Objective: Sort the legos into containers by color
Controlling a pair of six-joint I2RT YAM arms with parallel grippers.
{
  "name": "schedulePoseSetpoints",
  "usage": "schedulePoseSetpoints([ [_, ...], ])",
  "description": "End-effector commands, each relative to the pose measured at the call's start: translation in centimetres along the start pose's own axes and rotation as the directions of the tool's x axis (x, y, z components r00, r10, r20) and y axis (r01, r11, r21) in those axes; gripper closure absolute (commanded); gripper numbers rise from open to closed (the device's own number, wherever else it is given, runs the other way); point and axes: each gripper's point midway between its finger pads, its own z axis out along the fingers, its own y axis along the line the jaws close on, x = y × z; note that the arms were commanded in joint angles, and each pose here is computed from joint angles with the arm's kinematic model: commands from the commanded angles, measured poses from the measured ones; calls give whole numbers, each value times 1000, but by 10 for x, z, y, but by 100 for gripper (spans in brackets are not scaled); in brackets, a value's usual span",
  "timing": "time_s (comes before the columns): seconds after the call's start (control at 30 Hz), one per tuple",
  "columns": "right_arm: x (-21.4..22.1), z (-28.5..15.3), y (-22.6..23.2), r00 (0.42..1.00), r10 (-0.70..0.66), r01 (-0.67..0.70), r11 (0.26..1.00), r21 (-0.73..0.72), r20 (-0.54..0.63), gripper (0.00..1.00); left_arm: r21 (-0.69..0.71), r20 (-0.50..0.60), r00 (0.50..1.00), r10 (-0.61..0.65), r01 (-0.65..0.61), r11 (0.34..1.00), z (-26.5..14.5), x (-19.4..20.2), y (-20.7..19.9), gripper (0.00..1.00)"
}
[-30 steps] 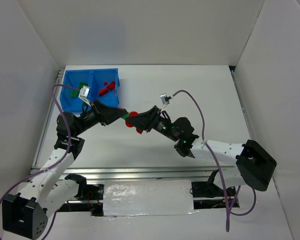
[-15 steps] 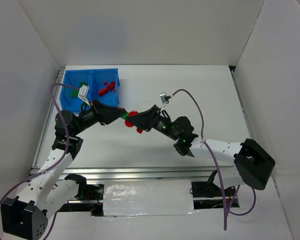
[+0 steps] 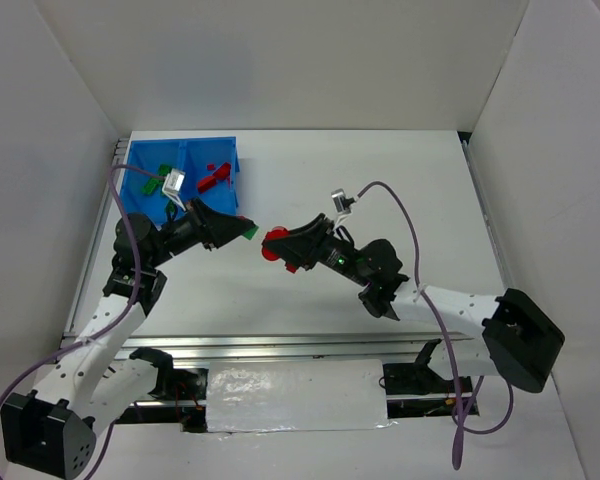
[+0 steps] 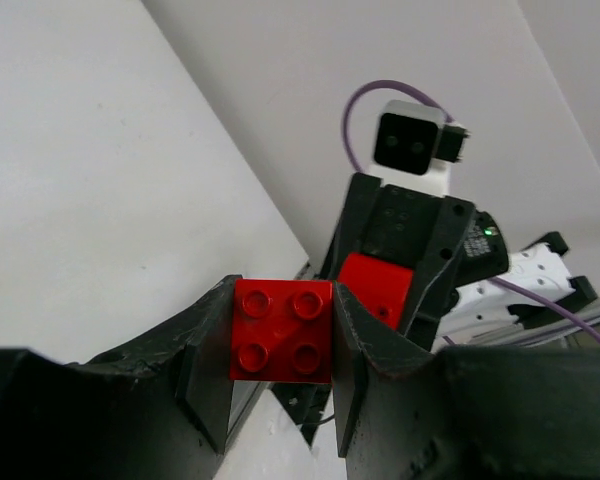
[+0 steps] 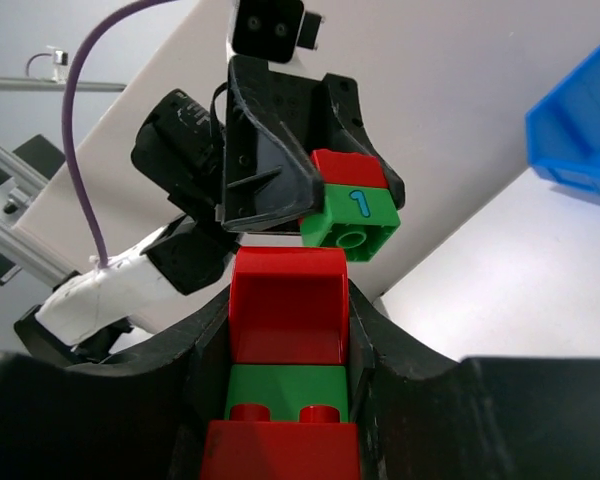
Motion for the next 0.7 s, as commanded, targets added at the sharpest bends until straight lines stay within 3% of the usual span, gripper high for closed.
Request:
schedulePoseSetpoints([
  [0.0,-19,-10,1,996,-72,70,997,38,60,100,-21,54,995,84,-83,996,-3,-21,-13,100],
  [0.17,-12,-24,-48,997,-78,72,956,283,9,100,-152,73,993,95,-83,985,-8,-25,8,100],
  [0.3,-8,-31,-83,997,-64,71,892,446,-31,100,-169,68,992,103,-90,981,-10,-24,11,100],
  [0.4,-3,-40,-143,993,15,73,706,704,-118,100,-205,62,992,108,-93,974,-13,-24,15,100],
  [0.47,4,-46,-171,983,76,82,627,775,-166,100,-212,56,992,114,-100,972,-14,-23,15,100],
  [0.5,10,-54,-199,971,128,102,535,839,-200,100,-215,54,991,118,-104,971,-15,-23,15,100],
  [0.63,20,-75,-274,928,209,246,275,929,-307,100,-223,27,990,141,-132,966,-23,-17,13,100],
  [0.67,18,-76,-275,928,198,257,267,929,-314,100,-230,21,991,133,-125,965,-23,-15,14,100],
])
